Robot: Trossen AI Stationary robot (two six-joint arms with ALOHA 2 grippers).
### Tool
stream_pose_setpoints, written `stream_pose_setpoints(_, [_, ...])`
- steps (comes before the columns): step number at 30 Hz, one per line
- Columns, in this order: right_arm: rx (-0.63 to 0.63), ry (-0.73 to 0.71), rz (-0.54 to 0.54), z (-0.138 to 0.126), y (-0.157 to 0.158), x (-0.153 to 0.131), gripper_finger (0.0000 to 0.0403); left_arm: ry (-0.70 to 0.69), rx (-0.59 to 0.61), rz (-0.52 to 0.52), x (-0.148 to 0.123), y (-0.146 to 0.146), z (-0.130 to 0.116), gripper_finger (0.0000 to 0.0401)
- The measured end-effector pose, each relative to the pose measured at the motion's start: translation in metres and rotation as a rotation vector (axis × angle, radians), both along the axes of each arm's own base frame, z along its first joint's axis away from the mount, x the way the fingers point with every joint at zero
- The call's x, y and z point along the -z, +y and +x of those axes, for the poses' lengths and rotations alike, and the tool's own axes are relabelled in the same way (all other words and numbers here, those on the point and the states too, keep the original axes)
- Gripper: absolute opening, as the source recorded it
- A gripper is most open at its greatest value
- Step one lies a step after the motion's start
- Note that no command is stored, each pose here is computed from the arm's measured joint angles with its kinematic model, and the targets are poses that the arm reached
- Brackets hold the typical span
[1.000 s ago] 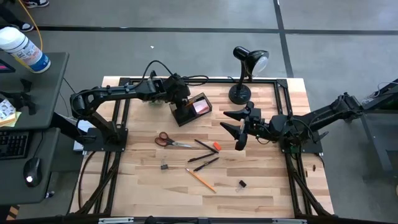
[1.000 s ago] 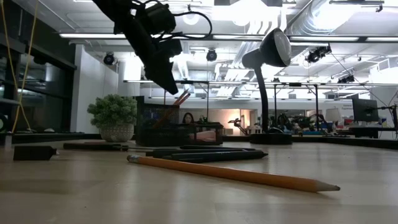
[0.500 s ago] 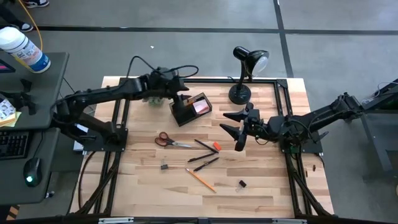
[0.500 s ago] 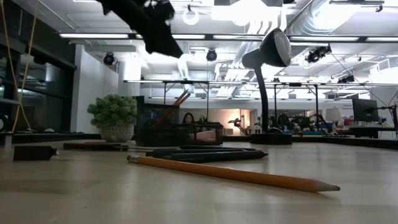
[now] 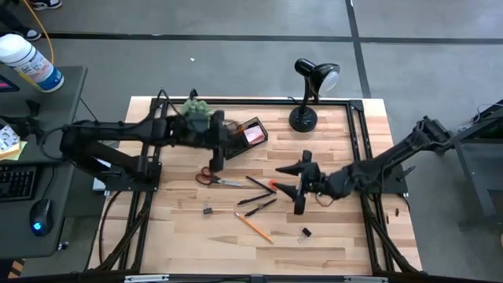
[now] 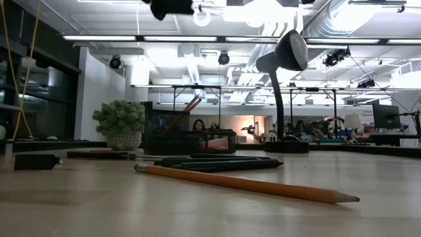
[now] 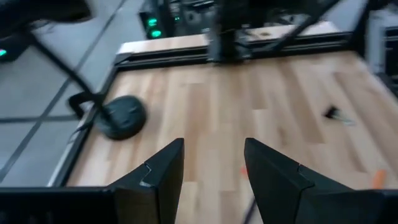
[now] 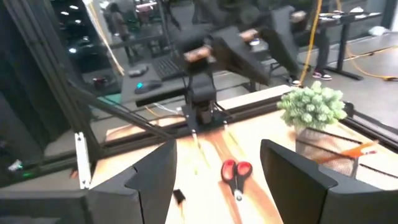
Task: Pick and place office supplies into organizer
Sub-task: Put the orange pencil into the black desk organizer
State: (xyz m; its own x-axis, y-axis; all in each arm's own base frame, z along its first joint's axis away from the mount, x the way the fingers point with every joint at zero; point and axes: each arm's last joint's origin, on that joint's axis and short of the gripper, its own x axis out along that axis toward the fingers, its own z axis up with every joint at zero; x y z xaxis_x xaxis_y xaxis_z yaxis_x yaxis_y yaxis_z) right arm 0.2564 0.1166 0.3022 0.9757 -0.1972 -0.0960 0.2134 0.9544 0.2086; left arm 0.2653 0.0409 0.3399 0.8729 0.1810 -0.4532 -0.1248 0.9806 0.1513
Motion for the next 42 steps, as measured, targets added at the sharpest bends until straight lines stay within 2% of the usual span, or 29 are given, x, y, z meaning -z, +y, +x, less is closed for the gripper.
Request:
stream_pose_setpoints(5, [0.100, 0.001, 0.012, 0.004, 0.020, 0.015, 0.0224, 0.030, 0.139, 0.006, 0.003, -0.040, 0.002, 0.0159])
stream_pose_setpoints(10, [0.121, 0.027, -0.041, 0.020, 0.044, 0.008, 0.0224, 0.076, 0.289, 0.037, 0.006, -0.074, -0.002, 0.0159])
stream_pose_setpoints(14, [0.092, 0.173, -0.110, 0.043, 0.063, 0.006, 0.0224, 0.117, 0.384, 0.075, 0.010, -0.093, -0.007, 0.0159])
stream_pose_setpoints(16, [0.082, 0.244, -0.101, 0.054, 0.069, 0.005, 0.0224, 0.145, 0.418, 0.089, 0.012, -0.100, -0.010, 0.0159])
stream_pose_setpoints(21, [0.104, 0.358, -0.011, 0.079, 0.079, 0.007, 0.0224, 0.245, 0.496, 0.115, 0.020, -0.115, -0.020, 0.0159])
stream_pose_setpoints(28, [0.155, 0.357, 0.141, 0.109, 0.096, 0.023, 0.0224, 0.355, 0.601, 0.187, 0.028, -0.142, -0.039, 0.0159])
stream_pose_setpoints(34, [0.167, 0.384, 0.283, 0.128, 0.101, 0.045, 0.0224, 0.353, 0.649, 0.273, 0.029, -0.161, -0.049, 0.0159])
stream_pose_setpoints(42, [0.153, 0.474, 0.363, 0.147, 0.090, 0.070, 0.0224, 0.304, 0.681, 0.300, 0.026, -0.179, -0.058, 0.0159])
